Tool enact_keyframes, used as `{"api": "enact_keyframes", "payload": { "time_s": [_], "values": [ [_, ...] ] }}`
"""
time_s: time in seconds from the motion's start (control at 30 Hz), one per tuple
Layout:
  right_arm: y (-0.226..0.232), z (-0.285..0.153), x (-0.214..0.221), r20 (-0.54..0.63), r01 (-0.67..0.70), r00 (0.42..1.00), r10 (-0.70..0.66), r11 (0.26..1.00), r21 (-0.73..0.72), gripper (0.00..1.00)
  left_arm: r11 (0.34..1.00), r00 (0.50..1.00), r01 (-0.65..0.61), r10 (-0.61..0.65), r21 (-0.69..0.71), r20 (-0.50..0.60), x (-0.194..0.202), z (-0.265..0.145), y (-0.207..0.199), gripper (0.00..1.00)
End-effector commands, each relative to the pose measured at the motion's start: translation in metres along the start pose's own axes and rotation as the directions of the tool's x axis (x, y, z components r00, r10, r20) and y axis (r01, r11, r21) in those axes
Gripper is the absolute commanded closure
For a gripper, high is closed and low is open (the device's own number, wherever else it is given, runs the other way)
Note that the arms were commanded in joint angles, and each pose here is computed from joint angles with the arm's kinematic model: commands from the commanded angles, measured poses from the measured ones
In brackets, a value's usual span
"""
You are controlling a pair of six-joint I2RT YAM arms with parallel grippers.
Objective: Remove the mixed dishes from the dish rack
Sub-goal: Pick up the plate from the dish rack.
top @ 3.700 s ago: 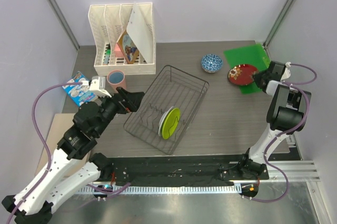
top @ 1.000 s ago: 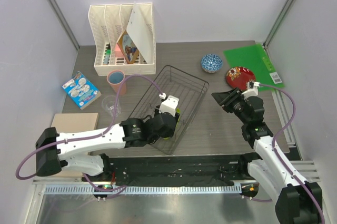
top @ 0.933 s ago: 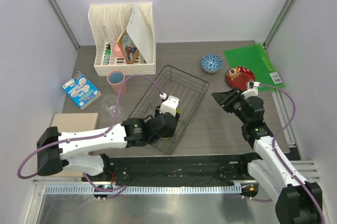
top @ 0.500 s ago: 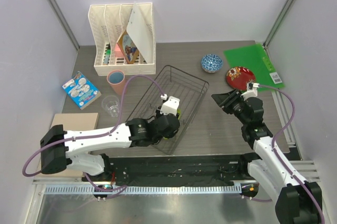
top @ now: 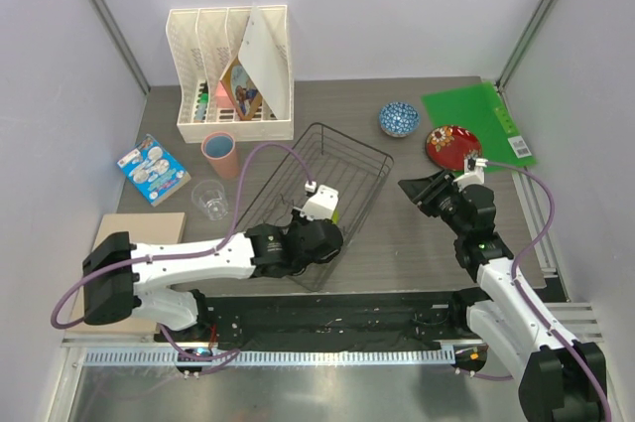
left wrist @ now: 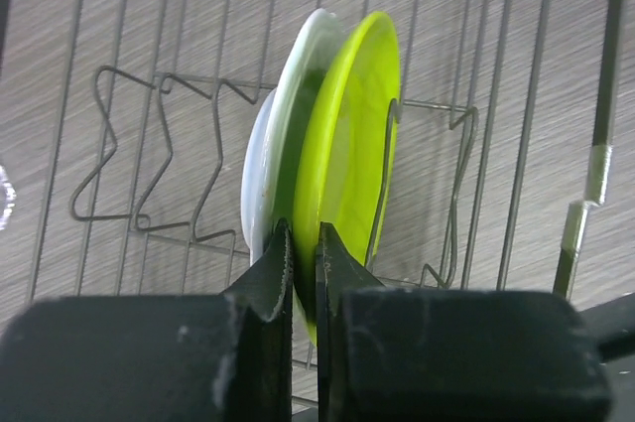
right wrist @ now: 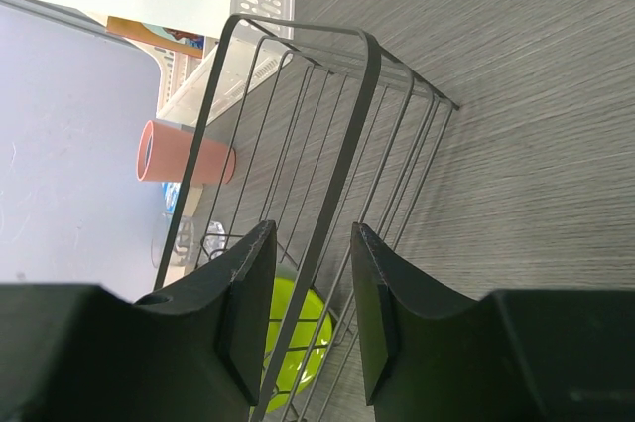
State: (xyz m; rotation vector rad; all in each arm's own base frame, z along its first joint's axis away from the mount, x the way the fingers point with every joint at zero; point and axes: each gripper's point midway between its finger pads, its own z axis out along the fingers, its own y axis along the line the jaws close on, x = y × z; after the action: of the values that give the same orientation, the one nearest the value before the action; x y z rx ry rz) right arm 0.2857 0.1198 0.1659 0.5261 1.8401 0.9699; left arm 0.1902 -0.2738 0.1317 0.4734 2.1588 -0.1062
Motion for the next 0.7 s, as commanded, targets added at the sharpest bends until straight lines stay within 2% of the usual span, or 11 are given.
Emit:
{"api": "enact_keyframes", "payload": {
  "time_s": [0.0, 0.33, 0.47, 0.5, 0.67],
  "values": [
    [0.008, -0.001, -0.007, 0.032, 0.031, 0.999, -0.03, 0.999, -0.028, 0.59, 0.999, 0.992, 0.051, -0.051, 0.005, 0.113, -0.036, -0.019, 0.003, 1.0],
    [0.008, -0.003, -0.006, 0.03, 0.024, 0.999, -0.024, 0.999, -0.028, 0.59, 0.998, 0.967, -0.008, -0.007, 0.058, 0.255, -0.073, -0.054, 0.004, 1.0],
    [0.01, -0.004, -0.008, 0.041, 0.027, 0.999, -0.026, 0.999, -0.031, 0.59, 0.999, 0.927, -0.046, 0.034, 0.023, 0.374, -0.088, -0.071, 0.004, 1.0],
    [0.01, -0.005, -0.009, 0.043, 0.028, 0.999, -0.027, 0.999, -0.029, 0.59, 0.995, 0.913, -0.101, 0.09, 0.006, 0.398, -0.089, -0.077, 0.002, 1.0],
    [0.013, -0.005, -0.011, 0.047, 0.028, 0.999, -0.026, 0.999, -0.031, 0.59, 0.985, 0.85, -0.167, 0.171, -0.053, 0.499, -0.108, -0.101, -0.001, 1.0]
  ]
}}
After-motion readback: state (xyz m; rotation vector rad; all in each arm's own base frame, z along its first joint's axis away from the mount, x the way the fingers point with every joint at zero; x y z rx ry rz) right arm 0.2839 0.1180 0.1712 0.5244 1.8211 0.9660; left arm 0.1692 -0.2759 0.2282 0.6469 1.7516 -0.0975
